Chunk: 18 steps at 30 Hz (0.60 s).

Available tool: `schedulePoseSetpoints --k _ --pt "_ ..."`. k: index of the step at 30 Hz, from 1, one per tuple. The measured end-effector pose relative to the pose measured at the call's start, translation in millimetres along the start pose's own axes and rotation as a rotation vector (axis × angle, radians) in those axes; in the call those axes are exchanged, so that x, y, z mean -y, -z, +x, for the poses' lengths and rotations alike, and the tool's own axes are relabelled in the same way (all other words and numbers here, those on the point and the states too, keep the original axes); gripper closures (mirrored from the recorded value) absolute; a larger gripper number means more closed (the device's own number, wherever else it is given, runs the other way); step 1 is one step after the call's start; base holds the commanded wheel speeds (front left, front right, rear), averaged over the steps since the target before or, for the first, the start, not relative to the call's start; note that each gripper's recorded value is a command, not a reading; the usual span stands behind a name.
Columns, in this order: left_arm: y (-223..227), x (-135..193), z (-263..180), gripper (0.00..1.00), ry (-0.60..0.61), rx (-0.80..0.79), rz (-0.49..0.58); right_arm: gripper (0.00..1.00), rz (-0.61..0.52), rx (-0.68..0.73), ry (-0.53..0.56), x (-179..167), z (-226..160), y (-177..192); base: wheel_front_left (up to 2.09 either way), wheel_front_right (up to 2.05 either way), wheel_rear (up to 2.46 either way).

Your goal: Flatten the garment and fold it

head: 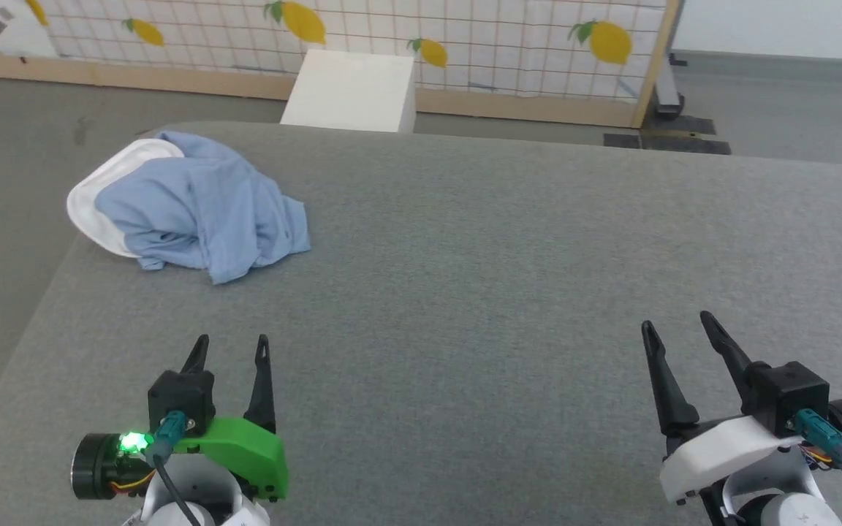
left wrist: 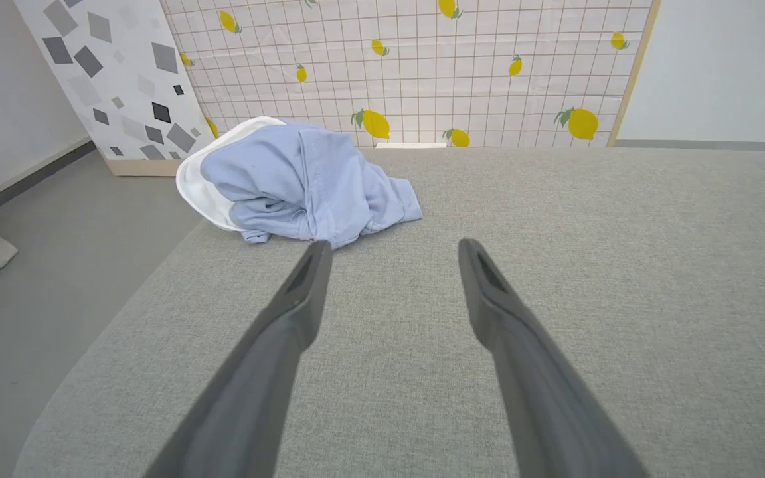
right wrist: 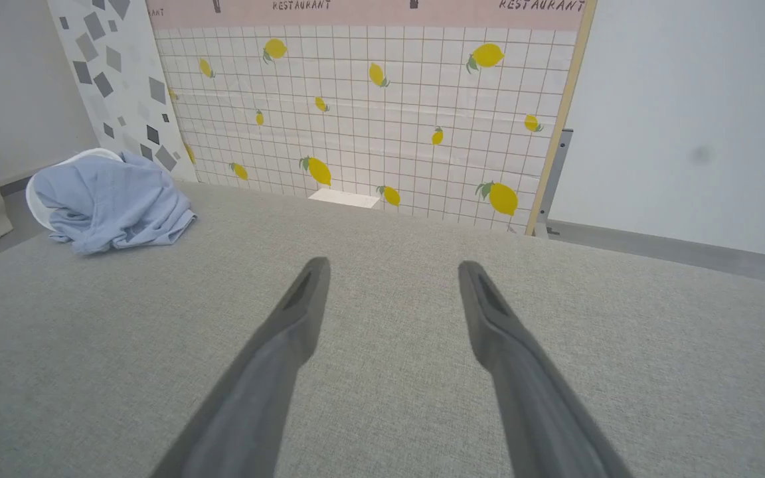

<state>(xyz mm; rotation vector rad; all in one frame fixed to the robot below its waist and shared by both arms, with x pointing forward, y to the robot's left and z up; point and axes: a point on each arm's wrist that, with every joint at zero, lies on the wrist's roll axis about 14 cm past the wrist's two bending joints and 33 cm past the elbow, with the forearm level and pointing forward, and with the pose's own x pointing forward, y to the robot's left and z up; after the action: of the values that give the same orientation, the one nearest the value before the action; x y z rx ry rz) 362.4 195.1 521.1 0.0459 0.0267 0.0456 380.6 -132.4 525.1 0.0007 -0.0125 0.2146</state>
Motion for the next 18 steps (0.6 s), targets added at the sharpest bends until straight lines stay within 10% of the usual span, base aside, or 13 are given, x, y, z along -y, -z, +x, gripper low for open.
schedulePoseSetpoints --k 18 --pt "3.7 -58.0 -38.8 0.00 -0.174 0.000 0.031 0.00 0.039 -0.001 -0.223 -73.4 26.2 -1.2 0.00 0.00 0.00"
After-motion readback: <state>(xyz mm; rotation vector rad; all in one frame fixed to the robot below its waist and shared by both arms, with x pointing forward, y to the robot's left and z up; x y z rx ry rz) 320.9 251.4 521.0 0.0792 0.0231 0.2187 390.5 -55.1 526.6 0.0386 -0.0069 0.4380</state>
